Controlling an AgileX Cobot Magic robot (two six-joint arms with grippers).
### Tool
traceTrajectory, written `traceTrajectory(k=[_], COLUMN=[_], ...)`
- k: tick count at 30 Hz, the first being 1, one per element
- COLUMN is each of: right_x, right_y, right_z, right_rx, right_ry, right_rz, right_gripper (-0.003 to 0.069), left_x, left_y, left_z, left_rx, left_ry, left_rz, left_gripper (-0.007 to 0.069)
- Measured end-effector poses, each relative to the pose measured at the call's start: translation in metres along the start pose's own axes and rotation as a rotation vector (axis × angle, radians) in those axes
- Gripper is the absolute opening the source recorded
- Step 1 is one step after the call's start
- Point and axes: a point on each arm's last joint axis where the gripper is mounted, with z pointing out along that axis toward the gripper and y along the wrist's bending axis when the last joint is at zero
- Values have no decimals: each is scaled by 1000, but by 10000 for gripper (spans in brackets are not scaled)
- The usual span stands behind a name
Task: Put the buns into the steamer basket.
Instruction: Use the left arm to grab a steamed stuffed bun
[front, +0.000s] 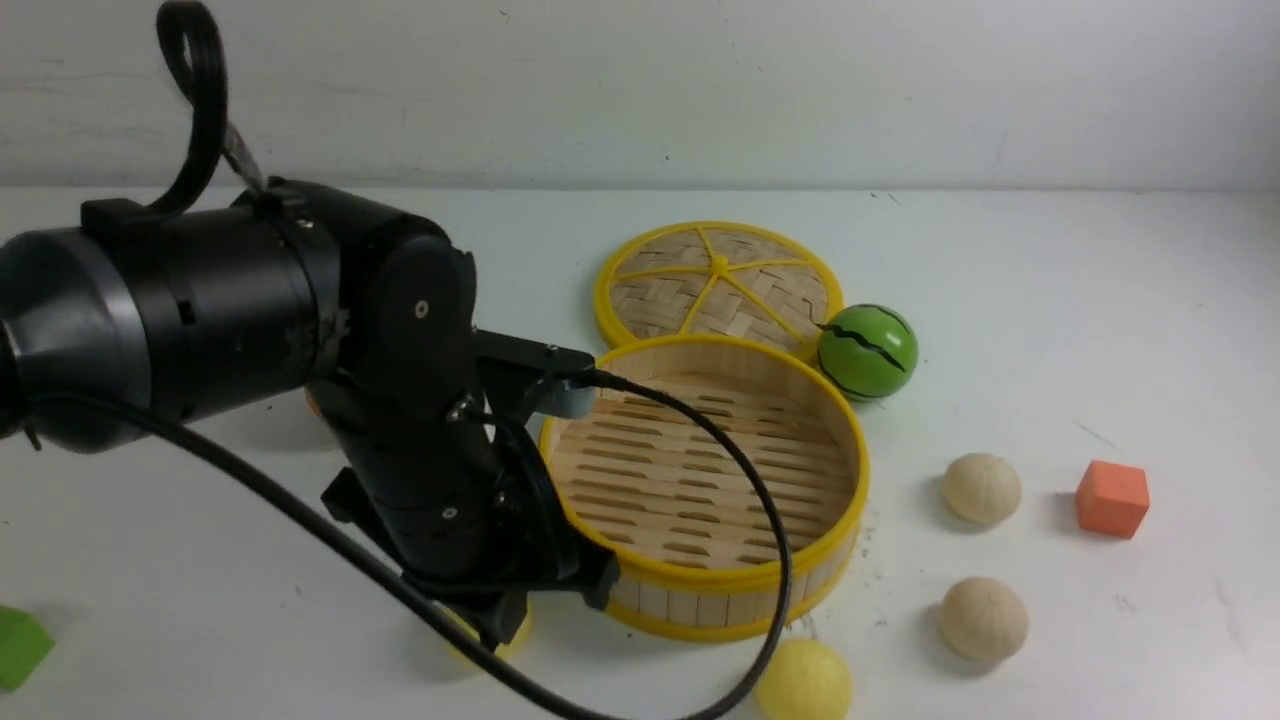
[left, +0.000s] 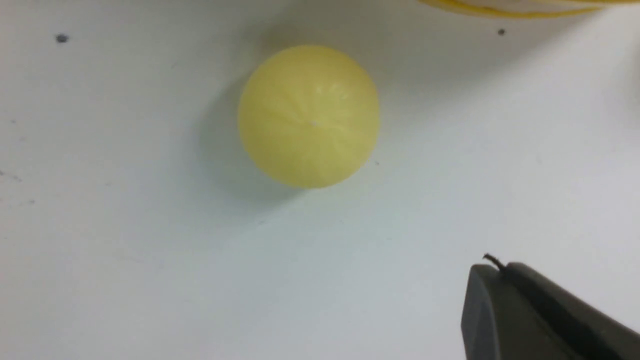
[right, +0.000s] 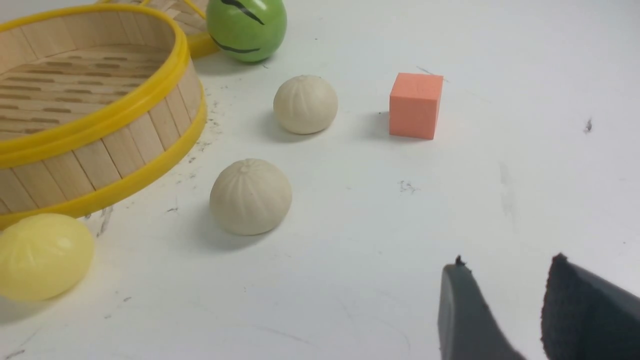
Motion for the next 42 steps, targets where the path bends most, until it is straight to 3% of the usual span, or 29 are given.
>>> traceTrajectory(k=[11,22,26,42], right_x=[0,0,0,0], right_y=[0,0,0,0], right_z=[0,0,0,0], right_rx=[0,0,0,0], right_ry=[0,0,0,0], right_rz=[0,0,0,0], right_gripper=[241,241,241,241], left_x=[-17,-27,-29,-31], left_y=[18,22,24,26], left_z=[20,32,42,65], left_rx=[-44,-89,-105,-114], left_ry=[24,-17,-6,40], left_rz=[-9,30,40,43], left_gripper=[-3,196,232,237])
